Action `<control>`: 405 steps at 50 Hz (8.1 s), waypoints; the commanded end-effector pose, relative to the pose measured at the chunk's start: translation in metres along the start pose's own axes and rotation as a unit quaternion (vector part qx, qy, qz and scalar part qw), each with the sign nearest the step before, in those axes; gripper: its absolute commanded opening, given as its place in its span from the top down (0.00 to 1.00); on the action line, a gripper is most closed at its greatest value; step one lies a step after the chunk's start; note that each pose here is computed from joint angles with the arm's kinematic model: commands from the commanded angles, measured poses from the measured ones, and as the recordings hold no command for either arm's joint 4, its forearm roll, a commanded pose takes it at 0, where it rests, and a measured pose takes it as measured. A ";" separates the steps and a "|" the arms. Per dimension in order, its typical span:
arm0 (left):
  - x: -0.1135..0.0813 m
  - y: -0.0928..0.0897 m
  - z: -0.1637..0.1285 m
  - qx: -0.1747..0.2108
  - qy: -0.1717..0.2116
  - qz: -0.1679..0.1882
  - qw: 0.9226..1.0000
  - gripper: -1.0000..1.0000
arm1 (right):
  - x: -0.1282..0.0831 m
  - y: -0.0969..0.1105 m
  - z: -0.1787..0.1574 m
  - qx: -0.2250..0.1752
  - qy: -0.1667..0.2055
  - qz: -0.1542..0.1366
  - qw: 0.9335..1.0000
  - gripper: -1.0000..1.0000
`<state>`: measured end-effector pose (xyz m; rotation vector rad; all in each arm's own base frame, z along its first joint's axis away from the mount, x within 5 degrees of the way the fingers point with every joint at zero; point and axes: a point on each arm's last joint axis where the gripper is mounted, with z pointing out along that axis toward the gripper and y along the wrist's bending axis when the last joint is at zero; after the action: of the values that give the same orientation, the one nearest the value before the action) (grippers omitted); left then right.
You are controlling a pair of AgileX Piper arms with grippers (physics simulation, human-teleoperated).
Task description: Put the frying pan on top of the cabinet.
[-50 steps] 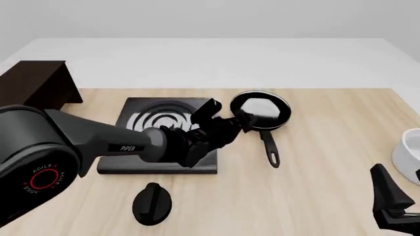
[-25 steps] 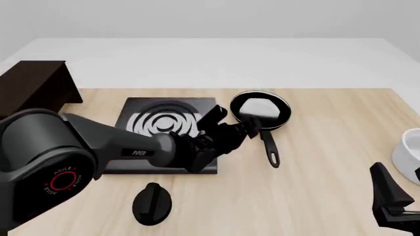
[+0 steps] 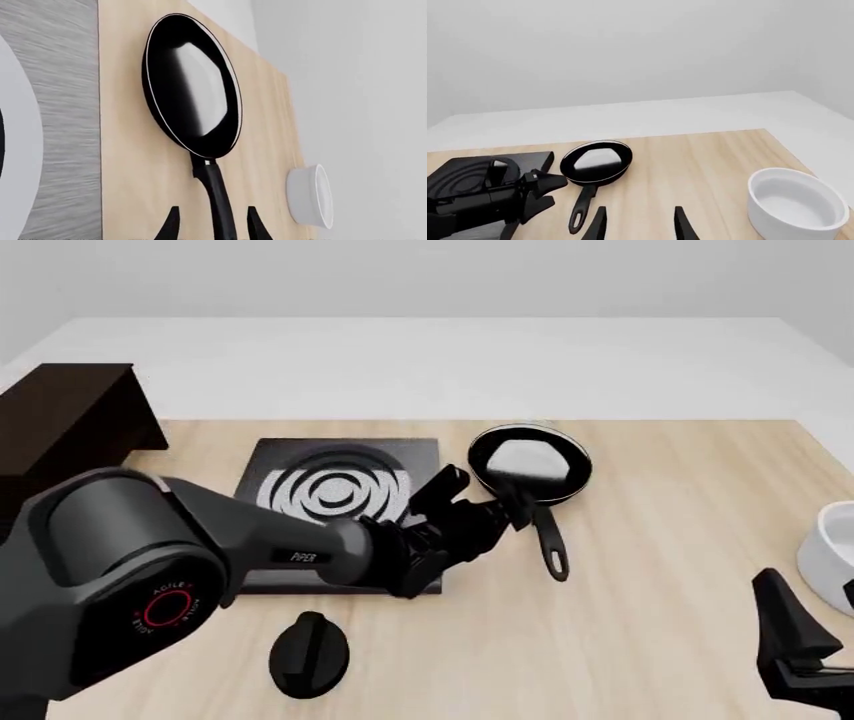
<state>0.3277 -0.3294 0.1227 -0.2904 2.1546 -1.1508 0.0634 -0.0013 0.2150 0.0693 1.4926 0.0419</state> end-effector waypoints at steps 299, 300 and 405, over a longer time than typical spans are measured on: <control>-0.228 0.009 -0.308 0.092 -0.446 -0.092 0.886 1.00 | 0.000 0.001 0.002 -0.005 0.001 0.007 1.000 0.00; -0.229 0.012 -0.309 0.090 -0.448 -0.094 0.884 1.00 | 0.000 0.001 0.002 -0.005 0.001 0.007 1.000 0.00; -0.269 0.106 -0.317 0.010 -0.506 -0.202 0.839 1.00 | -0.001 0.002 0.002 -0.012 0.002 -0.009 1.000 0.00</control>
<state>0.3335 0.0626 0.2737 -1.1479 1.1743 -0.8985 0.0651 0.0002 0.2174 0.0389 1.4960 0.0457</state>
